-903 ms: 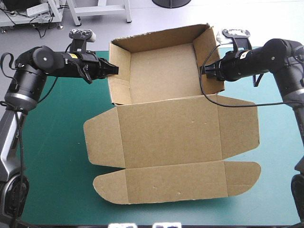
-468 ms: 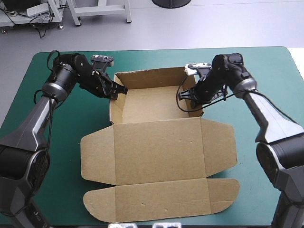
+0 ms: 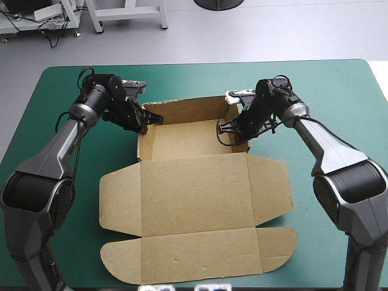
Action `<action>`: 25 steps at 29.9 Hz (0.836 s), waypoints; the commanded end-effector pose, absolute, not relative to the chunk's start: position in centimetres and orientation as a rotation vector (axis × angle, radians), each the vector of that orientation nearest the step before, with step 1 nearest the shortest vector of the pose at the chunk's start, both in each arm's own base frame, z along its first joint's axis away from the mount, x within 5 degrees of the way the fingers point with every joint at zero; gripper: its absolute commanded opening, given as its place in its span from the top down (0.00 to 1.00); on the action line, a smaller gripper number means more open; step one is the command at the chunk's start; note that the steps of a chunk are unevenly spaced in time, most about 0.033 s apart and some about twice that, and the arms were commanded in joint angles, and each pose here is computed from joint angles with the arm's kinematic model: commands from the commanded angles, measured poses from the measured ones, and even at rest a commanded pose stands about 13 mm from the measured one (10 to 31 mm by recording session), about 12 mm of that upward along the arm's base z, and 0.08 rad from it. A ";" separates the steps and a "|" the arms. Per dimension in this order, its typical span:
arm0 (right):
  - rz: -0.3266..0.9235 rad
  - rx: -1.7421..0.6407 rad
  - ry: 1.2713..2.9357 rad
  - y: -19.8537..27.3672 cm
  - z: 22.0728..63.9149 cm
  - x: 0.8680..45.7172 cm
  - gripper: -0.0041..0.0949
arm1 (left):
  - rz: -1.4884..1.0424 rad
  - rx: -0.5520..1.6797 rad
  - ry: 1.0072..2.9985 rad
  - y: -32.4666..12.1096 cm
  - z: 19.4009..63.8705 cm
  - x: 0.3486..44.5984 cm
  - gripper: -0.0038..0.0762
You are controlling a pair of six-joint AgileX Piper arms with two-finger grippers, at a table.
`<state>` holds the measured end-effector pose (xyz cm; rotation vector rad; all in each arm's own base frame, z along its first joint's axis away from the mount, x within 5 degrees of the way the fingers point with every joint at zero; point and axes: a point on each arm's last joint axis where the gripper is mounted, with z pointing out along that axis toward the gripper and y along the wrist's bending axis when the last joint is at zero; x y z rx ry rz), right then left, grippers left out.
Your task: Fold the box
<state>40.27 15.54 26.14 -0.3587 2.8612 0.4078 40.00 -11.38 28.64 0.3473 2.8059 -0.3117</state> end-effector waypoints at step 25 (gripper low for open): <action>0.300 -0.549 2.561 15.5 32.8 41.2 0.53 | -0.288 0.377 2.632 -11.7 34.4 40.3 0.41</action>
